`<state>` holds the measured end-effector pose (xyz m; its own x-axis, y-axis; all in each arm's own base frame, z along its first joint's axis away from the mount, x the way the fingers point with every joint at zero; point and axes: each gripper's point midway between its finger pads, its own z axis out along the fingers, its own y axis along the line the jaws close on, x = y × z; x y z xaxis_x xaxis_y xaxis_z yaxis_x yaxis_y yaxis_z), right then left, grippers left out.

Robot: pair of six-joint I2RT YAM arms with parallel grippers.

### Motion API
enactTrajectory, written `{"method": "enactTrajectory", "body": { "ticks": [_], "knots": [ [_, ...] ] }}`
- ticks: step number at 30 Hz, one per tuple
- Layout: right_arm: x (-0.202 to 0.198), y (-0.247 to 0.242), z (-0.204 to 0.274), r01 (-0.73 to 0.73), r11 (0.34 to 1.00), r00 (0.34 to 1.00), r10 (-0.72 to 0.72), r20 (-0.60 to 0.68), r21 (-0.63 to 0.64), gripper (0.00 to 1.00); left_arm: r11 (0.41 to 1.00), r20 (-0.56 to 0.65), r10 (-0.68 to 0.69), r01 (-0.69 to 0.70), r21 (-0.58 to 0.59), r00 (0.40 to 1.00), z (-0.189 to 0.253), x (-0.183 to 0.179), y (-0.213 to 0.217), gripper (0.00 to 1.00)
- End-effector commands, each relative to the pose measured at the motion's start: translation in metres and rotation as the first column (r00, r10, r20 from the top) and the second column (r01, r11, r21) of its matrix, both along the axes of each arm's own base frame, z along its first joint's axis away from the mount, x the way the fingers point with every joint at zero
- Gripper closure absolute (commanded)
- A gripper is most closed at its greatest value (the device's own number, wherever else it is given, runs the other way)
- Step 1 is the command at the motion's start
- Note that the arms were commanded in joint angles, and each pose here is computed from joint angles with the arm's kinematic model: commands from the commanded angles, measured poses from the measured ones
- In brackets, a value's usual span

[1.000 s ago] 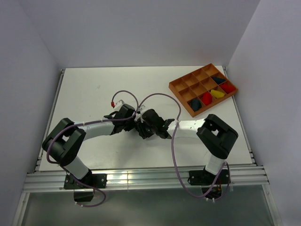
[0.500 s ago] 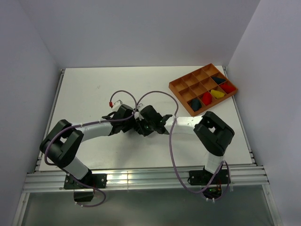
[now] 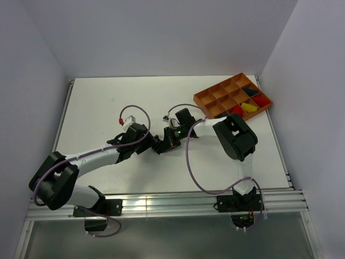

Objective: Roll the socks
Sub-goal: Roll the sock at the center of the board.

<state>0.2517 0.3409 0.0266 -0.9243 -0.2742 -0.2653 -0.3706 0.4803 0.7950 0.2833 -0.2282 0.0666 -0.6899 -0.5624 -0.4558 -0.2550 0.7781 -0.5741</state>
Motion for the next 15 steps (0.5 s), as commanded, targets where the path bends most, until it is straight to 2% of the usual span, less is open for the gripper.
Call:
{"method": "enactTrajectory", "body": {
  "ticks": [1,4,10,15],
  "knots": [
    [-0.011,0.006,0.011,-0.045,0.995,0.989,0.057,-0.133,0.091,1.0,0.999,0.031,0.023,-0.022,-0.024,0.999,0.005,0.003,0.001,0.35],
    [-0.008,0.005,0.011,-0.037,0.993,0.98,0.059,-0.189,0.116,1.0,1.0,0.007,0.026,-0.026,-0.01,1.0,-0.005,0.002,0.002,0.37],
    [0.002,0.004,0.01,-0.039,0.992,0.98,0.062,-0.189,0.124,1.0,0.999,-0.001,0.049,-0.049,-0.022,0.999,-0.015,0.011,0.002,0.4],
    [0.005,0.003,0.005,-0.024,0.994,0.981,0.044,-0.187,0.109,1.0,0.997,-0.051,0.075,-0.074,0.018,0.996,-0.031,0.012,0.01,0.48]
  ]
}}
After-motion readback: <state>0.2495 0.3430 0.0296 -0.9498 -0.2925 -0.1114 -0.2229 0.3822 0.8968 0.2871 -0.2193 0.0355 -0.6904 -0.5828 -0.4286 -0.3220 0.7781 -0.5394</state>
